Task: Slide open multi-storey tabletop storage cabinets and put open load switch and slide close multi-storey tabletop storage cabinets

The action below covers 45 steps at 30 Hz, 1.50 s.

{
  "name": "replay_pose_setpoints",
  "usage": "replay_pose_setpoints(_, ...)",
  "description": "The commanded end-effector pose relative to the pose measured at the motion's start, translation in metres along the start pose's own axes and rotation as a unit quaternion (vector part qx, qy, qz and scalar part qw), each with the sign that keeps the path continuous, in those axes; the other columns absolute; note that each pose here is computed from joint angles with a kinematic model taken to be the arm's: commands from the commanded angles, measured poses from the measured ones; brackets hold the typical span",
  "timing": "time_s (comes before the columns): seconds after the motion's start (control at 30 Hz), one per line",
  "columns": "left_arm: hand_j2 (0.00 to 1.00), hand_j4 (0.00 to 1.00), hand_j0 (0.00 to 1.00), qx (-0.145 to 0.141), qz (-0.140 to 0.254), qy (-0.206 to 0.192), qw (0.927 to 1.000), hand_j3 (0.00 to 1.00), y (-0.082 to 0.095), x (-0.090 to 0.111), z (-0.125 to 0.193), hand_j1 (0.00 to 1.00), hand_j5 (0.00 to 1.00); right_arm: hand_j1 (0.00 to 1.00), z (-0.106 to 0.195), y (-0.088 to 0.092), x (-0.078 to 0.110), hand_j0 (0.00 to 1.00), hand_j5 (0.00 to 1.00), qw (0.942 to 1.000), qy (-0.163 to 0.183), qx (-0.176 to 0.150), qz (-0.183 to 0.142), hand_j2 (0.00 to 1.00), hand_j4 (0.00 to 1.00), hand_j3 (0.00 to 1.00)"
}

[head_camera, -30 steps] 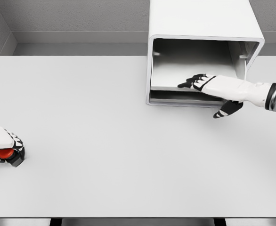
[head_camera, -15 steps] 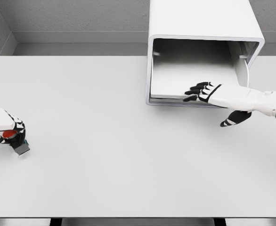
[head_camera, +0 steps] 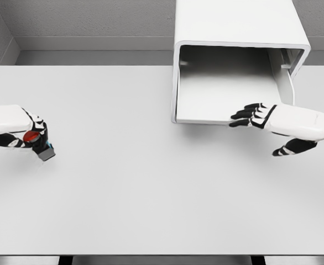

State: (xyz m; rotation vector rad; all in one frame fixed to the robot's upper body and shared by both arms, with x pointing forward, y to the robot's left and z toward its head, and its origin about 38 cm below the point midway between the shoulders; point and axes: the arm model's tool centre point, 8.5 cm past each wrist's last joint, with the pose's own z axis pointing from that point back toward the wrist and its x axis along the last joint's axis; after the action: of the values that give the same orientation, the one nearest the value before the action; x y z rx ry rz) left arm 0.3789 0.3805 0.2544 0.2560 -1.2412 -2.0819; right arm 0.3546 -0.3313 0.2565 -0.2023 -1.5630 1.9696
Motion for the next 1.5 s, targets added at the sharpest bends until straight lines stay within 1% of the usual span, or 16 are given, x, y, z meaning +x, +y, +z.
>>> replay_pose_setpoints(0.0,0.45,0.45,0.45,0.012,0.002,-0.011,0.9999,0.45,0.004,0.003,-0.008,0.45,0.45,1.00,0.012,-0.017,0.001,1.00,1.00,0.9997,-0.003,-0.023,0.011,1.00,1.00,1.00)
replay_pose_setpoints(0.23,0.45,0.45,0.45,0.048,-0.018,-0.025,0.9984,0.45,0.031,0.008,-0.017,0.45,0.45,1.00,0.023,-0.023,0.000,1.00,1.00,0.9991,0.006,-0.041,0.010,1.00,1.00,1.00)
replay_pose_setpoints(0.3,0.45,0.45,0.45,0.057,-0.026,-0.027,0.9976,0.45,0.040,0.010,-0.018,0.45,0.45,1.00,0.041,-0.021,-0.002,1.00,1.00,0.9974,0.015,-0.068,-0.017,1.00,1.00,1.00)
replay_pose_setpoints(0.37,0.45,0.45,0.45,0.068,-0.032,-0.035,0.9965,0.45,0.049,0.013,-0.022,0.45,0.45,1.00,0.060,-0.025,-0.004,1.00,1.00,0.9967,0.035,-0.071,-0.015,1.00,1.00,1.00)
replay_pose_setpoints(0.53,0.45,0.45,0.45,0.083,-0.039,-0.049,0.9945,0.45,0.059,0.019,-0.031,0.45,0.45,1.00,0.065,-0.035,-0.002,1.00,1.00,0.9950,0.029,-0.094,-0.018,1.00,1.00,1.00)
replay_pose_setpoints(0.67,0.45,0.45,0.45,0.096,-0.046,-0.062,0.9923,0.45,0.070,0.024,-0.039,0.45,0.45,1.00,0.093,-0.050,-0.001,1.00,1.00,0.9894,0.042,-0.137,-0.021,1.00,1.00,1.00)
replay_pose_setpoints(0.7,0.45,0.45,0.45,0.101,-0.046,-0.071,0.9914,0.45,0.071,0.027,-0.045,0.45,0.45,1.00,0.118,-0.054,0.001,1.00,1.00,0.9841,0.059,-0.166,-0.025,1.00,1.00,1.00)
replay_pose_setpoints(0.87,0.45,0.45,0.45,0.133,-0.075,-0.102,0.9830,0.45,0.103,0.046,-0.058,0.45,0.45,1.00,0.170,-0.043,0.005,1.00,1.00,0.9722,0.122,-0.197,-0.031,1.00,1.00,1.00)
replay_pose_setpoints(0.93,0.45,0.45,0.45,0.147,-0.096,-0.126,0.9763,0.45,0.117,0.067,-0.050,0.45,0.45,1.00,0.183,-0.033,0.006,1.00,1.00,0.9680,0.141,-0.204,-0.039,1.00,1.00,1.00)
replay_pose_setpoints(1.0,0.45,0.45,0.45,0.162,-0.116,-0.149,0.9685,0.45,0.131,0.084,-0.048,0.45,0.45,0.84,0.195,-0.024,0.008,0.84,0.84,0.9641,0.158,-0.208,-0.048,0.84,0.84,0.84)
replay_pose_setpoints(1.1,0.45,0.45,0.45,0.180,-0.120,-0.178,0.9600,0.45,0.142,0.098,-0.063,0.45,0.45,0.54,0.193,-0.001,0.008,0.54,0.54,0.9656,0.163,-0.187,-0.079,0.54,0.54,0.54)
replay_pose_setpoints(1.13,0.45,0.45,0.45,0.188,-0.119,-0.196,0.9549,0.45,0.145,0.106,-0.073,0.45,0.45,0.50,0.190,0.011,0.007,0.50,0.50,0.9669,0.165,-0.170,-0.093,0.50,0.50,0.50)
replay_pose_setpoints(1.23,0.45,0.45,0.45,0.203,-0.122,-0.222,0.9458,0.45,0.155,0.120,-0.087,0.45,0.45,0.47,0.174,0.050,0.006,0.47,0.47,0.9714,0.163,-0.105,-0.137,0.47,0.47,0.47)
replay_pose_setpoints(1.27,0.45,0.45,0.45,0.210,-0.127,-0.229,0.9419,0.45,0.162,0.125,-0.091,0.45,0.45,0.47,0.156,0.059,0.004,0.47,0.47,0.9772,0.147,-0.056,-0.142,0.47,0.47,0.47)
replay_pose_setpoints(1.3,0.45,0.45,0.45,0.211,-0.127,-0.229,0.9416,0.45,0.163,0.125,-0.092,0.45,0.45,0.47,0.151,0.063,0.004,0.47,0.47,0.9784,0.142,-0.041,-0.145,0.47,0.47,0.47)
replay_pose_setpoints(1.47,0.45,0.45,0.45,0.231,-0.133,-0.263,0.9273,0.45,0.180,0.146,-0.107,0.45,0.45,0.47,0.145,0.070,0.004,0.47,0.47,0.9794,0.139,-0.021,-0.145,0.47,0.47,0.47)
